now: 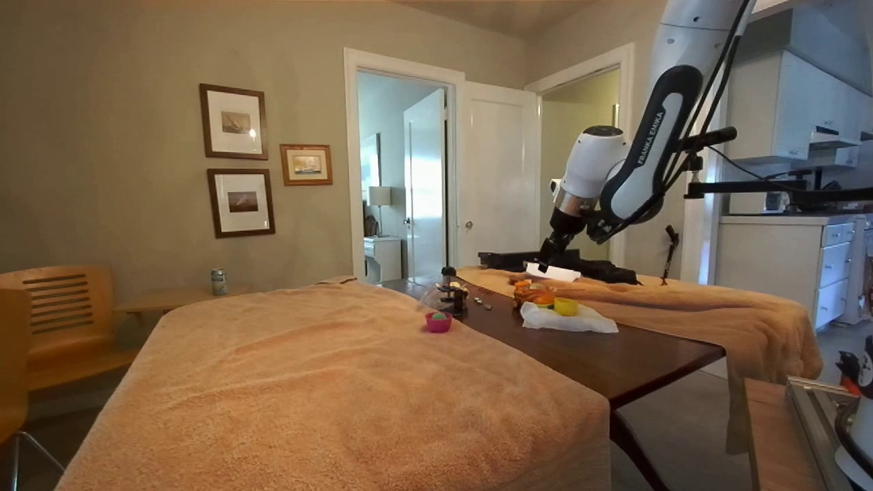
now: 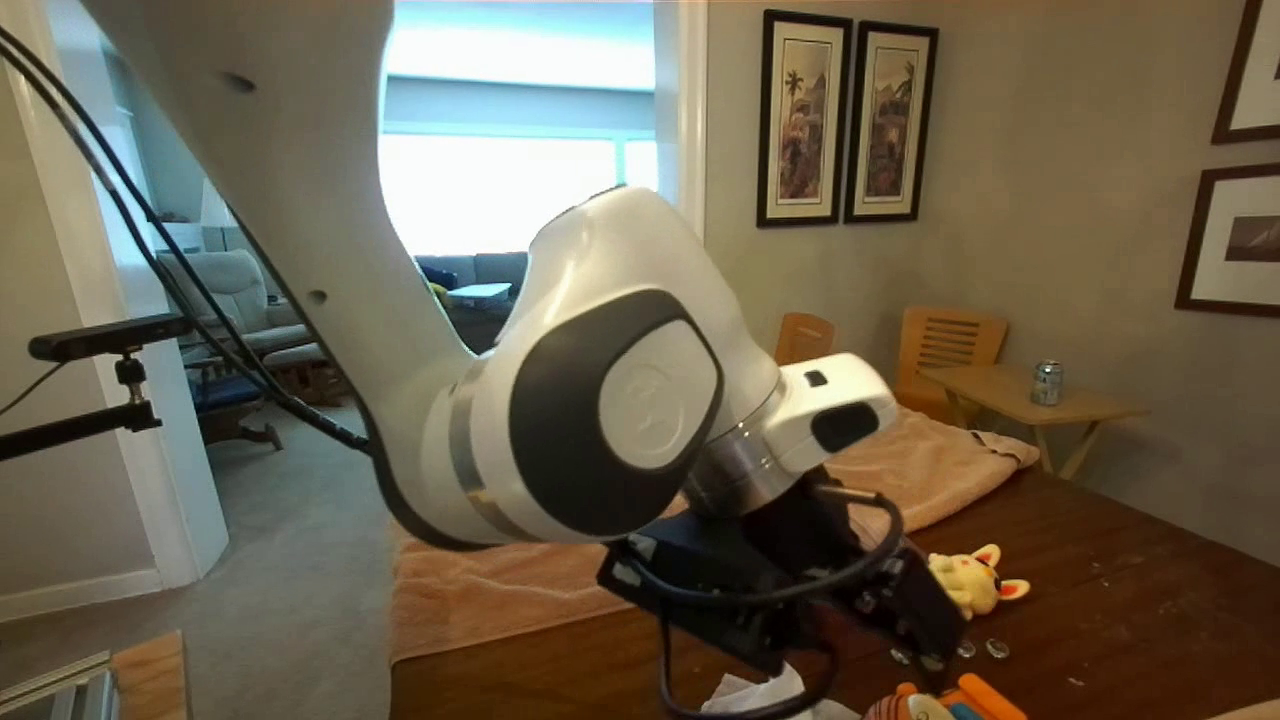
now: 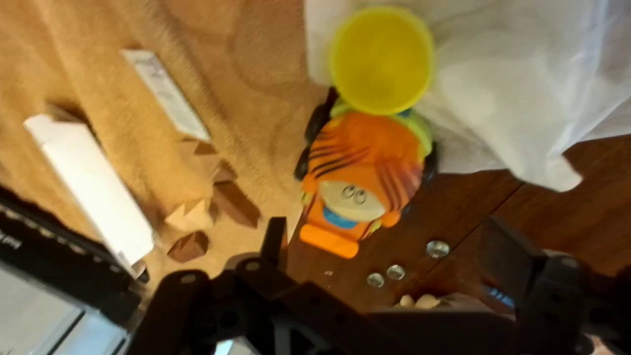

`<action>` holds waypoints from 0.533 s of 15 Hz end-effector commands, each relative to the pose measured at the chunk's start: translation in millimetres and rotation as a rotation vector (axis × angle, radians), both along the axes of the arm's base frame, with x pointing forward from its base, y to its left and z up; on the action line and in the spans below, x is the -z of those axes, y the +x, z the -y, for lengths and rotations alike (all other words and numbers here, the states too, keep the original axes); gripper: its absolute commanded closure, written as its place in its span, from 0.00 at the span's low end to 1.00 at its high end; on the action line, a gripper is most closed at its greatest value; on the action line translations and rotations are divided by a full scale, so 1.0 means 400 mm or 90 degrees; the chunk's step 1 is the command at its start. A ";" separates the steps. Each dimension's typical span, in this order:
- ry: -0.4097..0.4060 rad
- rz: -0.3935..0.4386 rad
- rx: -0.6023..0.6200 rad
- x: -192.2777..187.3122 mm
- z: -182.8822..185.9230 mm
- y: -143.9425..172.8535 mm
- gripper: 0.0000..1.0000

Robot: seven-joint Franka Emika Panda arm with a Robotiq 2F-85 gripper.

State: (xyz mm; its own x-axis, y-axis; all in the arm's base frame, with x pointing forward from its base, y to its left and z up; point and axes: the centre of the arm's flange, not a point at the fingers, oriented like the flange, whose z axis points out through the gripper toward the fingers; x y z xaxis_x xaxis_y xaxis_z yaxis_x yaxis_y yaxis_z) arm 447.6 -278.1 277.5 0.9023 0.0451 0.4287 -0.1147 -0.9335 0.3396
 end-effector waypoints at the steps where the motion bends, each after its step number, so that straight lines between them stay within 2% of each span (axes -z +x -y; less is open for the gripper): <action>1: 0.106 -0.062 0.043 0.079 -0.047 0.017 0.00; 3: 0.150 -0.088 0.059 0.132 -0.097 0.016 0.00; 5: 0.165 -0.080 0.082 0.142 -0.125 0.018 0.00; 6: 0.147 -0.077 0.066 0.181 -0.163 0.007 0.00; 8: 0.149 -0.079 0.071 0.182 -0.155 0.008 0.00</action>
